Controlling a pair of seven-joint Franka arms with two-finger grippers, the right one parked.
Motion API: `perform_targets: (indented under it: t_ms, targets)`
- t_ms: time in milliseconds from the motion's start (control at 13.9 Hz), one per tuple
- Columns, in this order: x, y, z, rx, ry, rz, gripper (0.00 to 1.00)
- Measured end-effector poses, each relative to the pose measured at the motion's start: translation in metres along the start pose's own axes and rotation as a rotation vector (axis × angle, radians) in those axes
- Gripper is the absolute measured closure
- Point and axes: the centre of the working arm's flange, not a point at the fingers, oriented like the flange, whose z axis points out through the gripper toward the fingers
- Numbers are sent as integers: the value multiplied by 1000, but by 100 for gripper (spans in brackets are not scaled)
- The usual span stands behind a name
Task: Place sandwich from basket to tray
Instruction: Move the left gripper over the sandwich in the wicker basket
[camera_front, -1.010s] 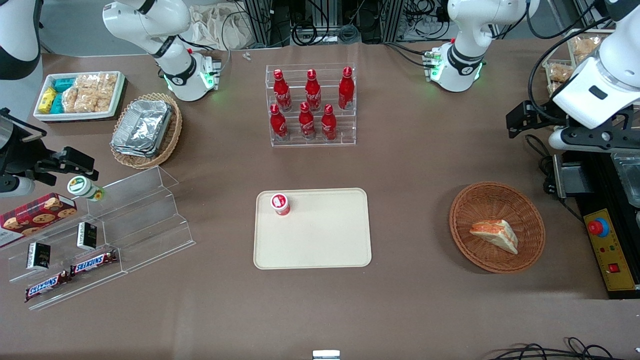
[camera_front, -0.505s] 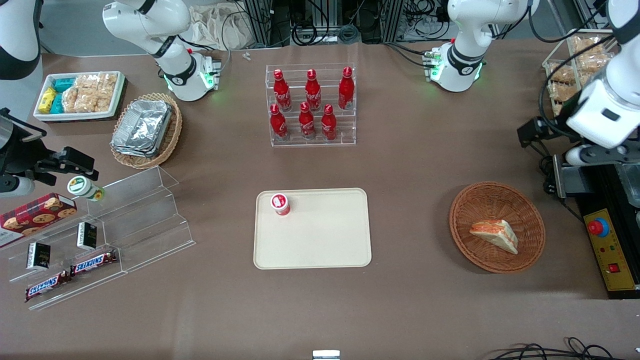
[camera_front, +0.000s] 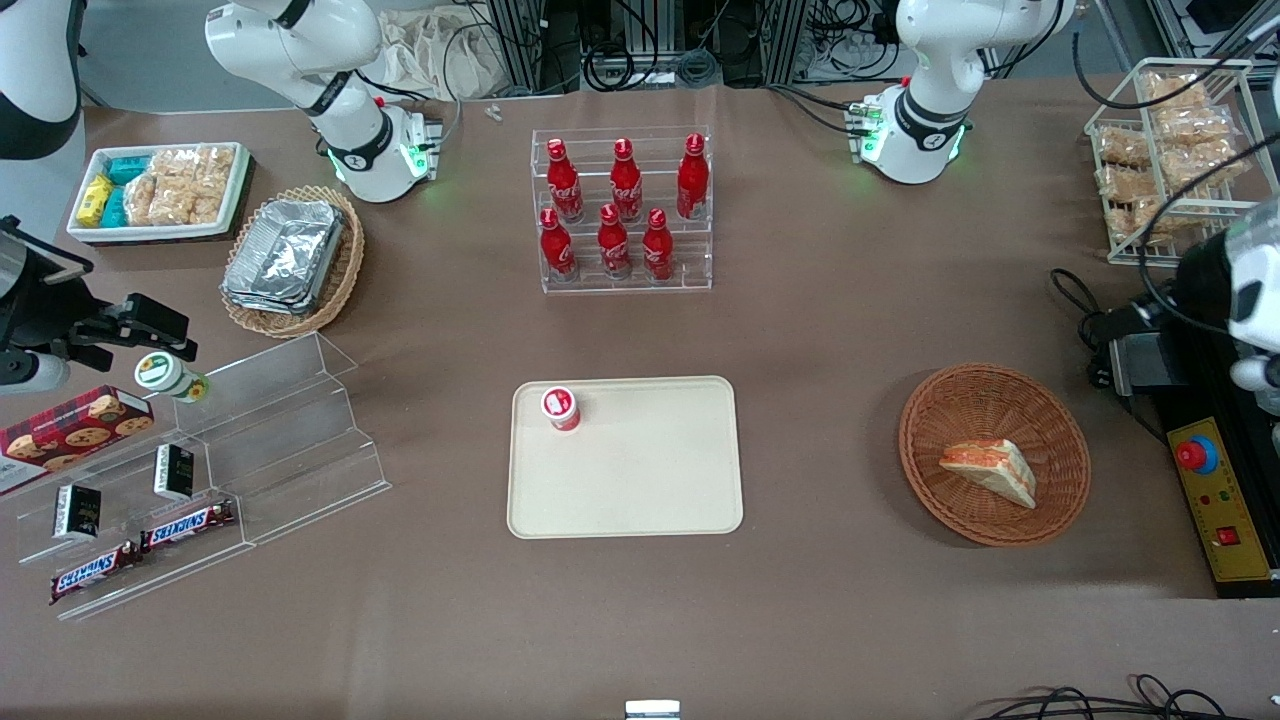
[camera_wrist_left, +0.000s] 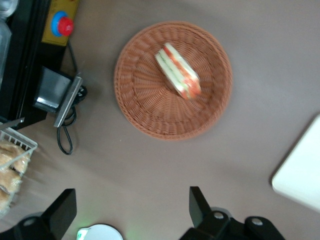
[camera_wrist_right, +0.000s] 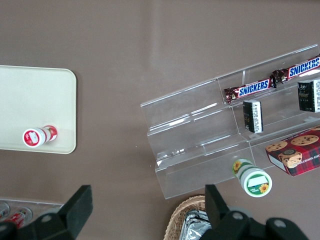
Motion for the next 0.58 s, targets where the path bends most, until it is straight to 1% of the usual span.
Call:
perform_targets:
  t_ms: [144,361,577]
  targets:
    - [12,-2,32,-4,2,-109,0]
    - [16,8,81,-8,3,-247,0]
    - [30,18,130,-42,4,-403,0]
